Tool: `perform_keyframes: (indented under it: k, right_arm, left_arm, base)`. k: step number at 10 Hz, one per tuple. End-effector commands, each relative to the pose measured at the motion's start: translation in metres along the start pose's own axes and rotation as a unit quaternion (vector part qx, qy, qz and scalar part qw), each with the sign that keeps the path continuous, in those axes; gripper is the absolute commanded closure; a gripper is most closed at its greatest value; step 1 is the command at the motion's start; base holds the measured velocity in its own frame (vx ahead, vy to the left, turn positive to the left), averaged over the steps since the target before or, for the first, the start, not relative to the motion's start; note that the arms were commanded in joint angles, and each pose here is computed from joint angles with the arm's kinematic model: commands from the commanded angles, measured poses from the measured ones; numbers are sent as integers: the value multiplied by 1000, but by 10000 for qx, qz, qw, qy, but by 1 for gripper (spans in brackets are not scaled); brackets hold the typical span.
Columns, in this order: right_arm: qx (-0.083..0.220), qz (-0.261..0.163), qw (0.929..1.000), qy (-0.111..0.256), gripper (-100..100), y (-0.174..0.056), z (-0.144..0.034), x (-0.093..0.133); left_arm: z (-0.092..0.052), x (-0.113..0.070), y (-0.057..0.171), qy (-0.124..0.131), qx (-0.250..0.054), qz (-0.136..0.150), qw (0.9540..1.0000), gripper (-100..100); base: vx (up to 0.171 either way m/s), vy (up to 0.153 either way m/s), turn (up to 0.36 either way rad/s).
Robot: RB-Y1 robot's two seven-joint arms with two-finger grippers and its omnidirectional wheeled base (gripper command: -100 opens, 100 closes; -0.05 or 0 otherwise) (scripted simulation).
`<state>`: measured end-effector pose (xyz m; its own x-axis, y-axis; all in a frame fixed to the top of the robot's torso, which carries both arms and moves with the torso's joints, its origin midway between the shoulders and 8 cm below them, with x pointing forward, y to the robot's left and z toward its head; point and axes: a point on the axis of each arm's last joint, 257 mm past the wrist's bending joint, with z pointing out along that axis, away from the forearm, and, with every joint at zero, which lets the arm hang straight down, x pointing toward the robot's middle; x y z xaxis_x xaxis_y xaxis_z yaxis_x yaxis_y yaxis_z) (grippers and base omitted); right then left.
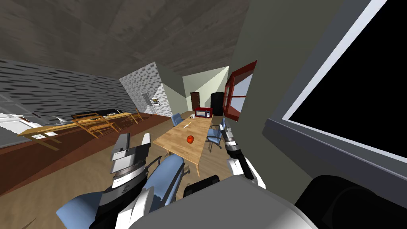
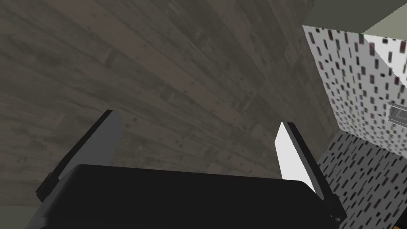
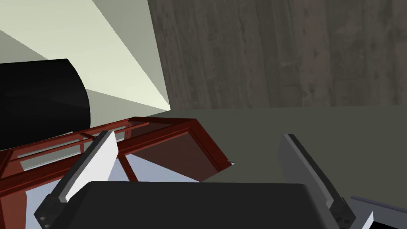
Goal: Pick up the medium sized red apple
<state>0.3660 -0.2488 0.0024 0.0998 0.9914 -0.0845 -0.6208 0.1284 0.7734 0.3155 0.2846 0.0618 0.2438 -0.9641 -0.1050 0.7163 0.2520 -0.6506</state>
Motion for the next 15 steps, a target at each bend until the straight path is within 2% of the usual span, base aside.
perform_keyframes:
  k: [1, 4, 7, 8, 11, 12, 14, 15]
  right_arm:
    - [0, 0, 10000, 0, 0, 0, 0, 0]
    - [-1, 0, 10000, 0, 0, 0, 0, 0]
    - [-1, 0, 10000, 0, 0, 0, 0, 0]
    - [-1, 0, 10000, 0, 0, 0, 0, 0]
    - [-1, 0, 10000, 0, 0, 0, 0, 0]
    - [-1, 0, 10000, 0, 0, 0, 0, 0]
    - [0, 0, 10000, 0, 0, 0, 0, 0]
    - [-1, 0, 10000, 0, 0, 0, 0, 0]
  left_arm:
    - [-1, 5, 2, 162, -30, 25, 9999, -100]
    - [-7, 19, 11, 568, -210, 74, 9981, -100]
    - [-19, 34, 31, 969, -592, 94, 9935, -100]
    - [-19, 34, 31, 1005, -589, 104, 9931, -100]
    - [-40, 47, 62, 1402, -1174, 123, 9831, -100]
    - [-41, 48, 62, 1457, -1183, 141, 9821, -100]
    - [-61, 55, 88, 1745, -1693, 188, 9698, -100]
    - [-62, 55, 88, 1768, -1692, 195, 9694, -100]
  base:
    - [-21, 6, -23]
    - [-66, 26, -54]
    - [-119, 40, -100]
    - [-92, 24, -33]
    - [-93, 6, -125]
    - [-78, 6, -39]
    - [-75, -3, -125]
    - [-60, -2, -76]
